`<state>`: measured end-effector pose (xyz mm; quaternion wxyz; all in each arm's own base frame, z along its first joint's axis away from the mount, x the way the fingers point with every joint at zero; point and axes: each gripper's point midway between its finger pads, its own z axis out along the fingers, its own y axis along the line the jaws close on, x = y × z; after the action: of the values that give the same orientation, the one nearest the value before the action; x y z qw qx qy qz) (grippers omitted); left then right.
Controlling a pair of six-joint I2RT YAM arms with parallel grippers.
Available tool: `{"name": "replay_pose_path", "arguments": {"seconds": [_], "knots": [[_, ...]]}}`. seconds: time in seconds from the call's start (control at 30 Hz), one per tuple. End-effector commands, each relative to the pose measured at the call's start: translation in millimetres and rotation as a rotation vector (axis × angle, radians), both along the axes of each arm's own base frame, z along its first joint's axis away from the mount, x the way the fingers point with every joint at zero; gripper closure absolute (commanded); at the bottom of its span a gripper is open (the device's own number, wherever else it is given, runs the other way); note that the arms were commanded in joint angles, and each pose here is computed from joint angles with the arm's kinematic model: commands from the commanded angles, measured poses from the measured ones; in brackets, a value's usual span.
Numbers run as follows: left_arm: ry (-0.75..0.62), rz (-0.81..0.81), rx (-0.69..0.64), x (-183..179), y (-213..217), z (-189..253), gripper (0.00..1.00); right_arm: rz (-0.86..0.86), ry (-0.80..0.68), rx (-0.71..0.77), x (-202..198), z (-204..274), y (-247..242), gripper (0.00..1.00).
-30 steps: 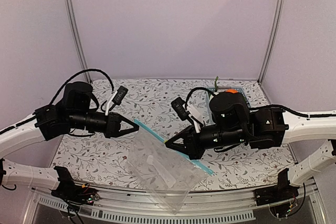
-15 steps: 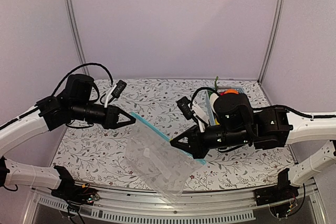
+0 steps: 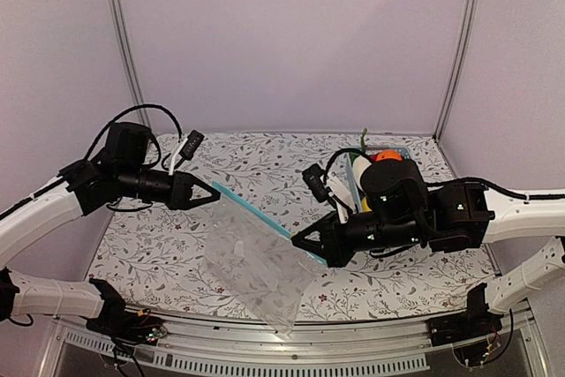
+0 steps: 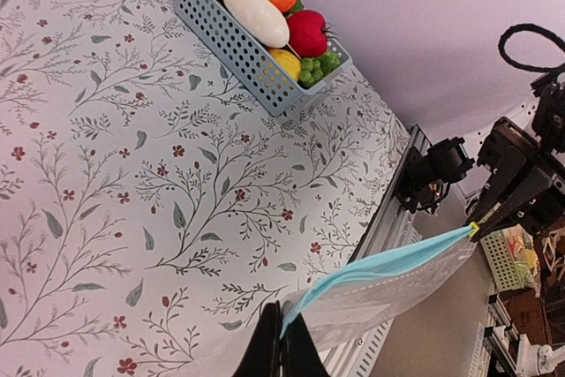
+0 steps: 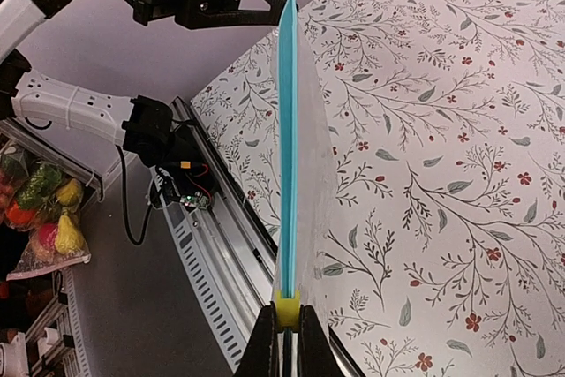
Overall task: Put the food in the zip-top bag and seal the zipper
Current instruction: Unzip the zipper from the zipper food storage bag.
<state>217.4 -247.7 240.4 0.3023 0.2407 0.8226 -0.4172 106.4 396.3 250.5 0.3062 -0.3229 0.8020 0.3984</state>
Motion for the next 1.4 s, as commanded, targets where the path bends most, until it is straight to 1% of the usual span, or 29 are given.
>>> {"name": "replay_pose_path", "arguments": {"seconds": [0.0, 0.33, 0.37, 0.57, 0.9, 0.97, 1.03, 1.17, 1.3, 1.37], "knots": [[-0.037, 0.115, 0.04, 25, 22, -8, 1.0, 0.017, 0.043, -0.074, -12, -18, -18, 1.0], [-0.044, 0.155, 0.048, 32, 34, -11, 1.0, 0.012, 0.056, -0.093, -14, -24, -25, 1.0], [-0.045, 0.161, 0.052, 33, 36, -11, 1.0, -0.013, 0.042, -0.095, -9, -24, -27, 1.0], [-0.053, 0.208, 0.083, 39, 46, -14, 1.0, -0.02, 0.047, -0.099, -10, -27, -33, 1.0], [-0.046, 0.207, 0.086, 39, 45, -16, 1.0, -0.021, 0.045, -0.099, -11, -26, -36, 1.0], [-0.042, 0.203, 0.086, 39, 45, -16, 1.0, -0.025, 0.044, -0.094, -10, -24, -37, 0.94], [-0.039, 0.182, 0.077, 36, 42, -16, 1.0, -0.025, 0.045, -0.09, -10, -21, -38, 0.84], [-0.032, 0.076, -0.003, 22, 25, -6, 1.0, -0.028, 0.035, -0.08, -10, -11, -40, 0.55], [-0.054, -0.016, -0.042, 5, 11, 3, 1.0, -0.081, -0.014, -0.106, 0, 7, -52, 0.35], [-0.056, -0.056, -0.055, -4, 4, 6, 1.0, -0.098, -0.047, -0.115, 4, 19, -58, 0.27]]}}
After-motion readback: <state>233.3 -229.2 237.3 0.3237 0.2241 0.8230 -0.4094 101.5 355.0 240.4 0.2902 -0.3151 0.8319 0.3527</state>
